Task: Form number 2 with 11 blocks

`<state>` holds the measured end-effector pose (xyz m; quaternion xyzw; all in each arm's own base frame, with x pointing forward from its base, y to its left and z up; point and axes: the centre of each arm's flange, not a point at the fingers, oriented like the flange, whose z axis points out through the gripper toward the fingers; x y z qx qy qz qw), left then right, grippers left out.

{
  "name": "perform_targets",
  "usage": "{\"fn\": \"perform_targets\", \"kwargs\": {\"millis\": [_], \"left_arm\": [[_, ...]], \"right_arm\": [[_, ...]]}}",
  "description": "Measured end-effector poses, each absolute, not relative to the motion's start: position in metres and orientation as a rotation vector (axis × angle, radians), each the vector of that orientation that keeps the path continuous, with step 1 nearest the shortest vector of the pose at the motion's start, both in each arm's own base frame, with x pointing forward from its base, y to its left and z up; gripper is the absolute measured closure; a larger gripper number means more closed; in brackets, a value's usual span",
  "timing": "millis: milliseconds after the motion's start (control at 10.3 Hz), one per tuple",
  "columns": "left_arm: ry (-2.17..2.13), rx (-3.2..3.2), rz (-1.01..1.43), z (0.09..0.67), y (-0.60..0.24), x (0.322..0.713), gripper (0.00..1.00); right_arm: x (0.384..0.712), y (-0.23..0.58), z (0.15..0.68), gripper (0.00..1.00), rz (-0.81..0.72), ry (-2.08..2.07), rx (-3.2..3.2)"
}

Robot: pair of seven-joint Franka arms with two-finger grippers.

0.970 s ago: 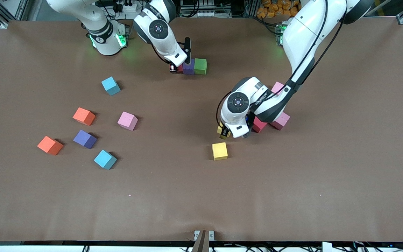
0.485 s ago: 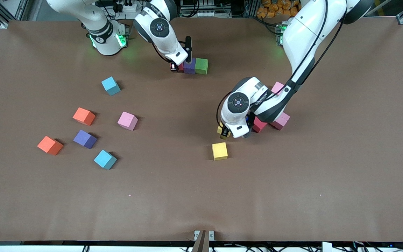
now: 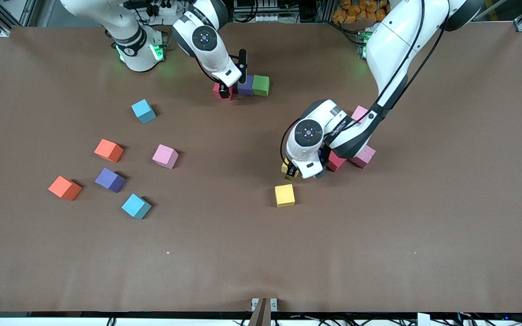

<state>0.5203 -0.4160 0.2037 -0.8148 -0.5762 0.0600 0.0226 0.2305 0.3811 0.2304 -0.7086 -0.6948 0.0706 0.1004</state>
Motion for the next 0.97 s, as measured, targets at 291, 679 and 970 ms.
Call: {"fn": "perform_targets", "kwargs": {"millis": [291,679,970], "left_arm": [[-1.785,-2.522,0.185,0.203,-0.416,0.52,0.0],[-1.784,-2.523,0.185,0.203,-0.416,0.52,0.0],[-1.784,-2.522,0.185,0.203,-0.416,0.52,0.0]], "right_arm": [[0.231,0.376,0.229,0.0,0.27,-2.042,-2.095],[0.256,0.365,0.245,0.0,0.262,-1.987,-2.146],[0.3,0.337,0.282,0.0,0.134,-1.894,-2.269]]}}
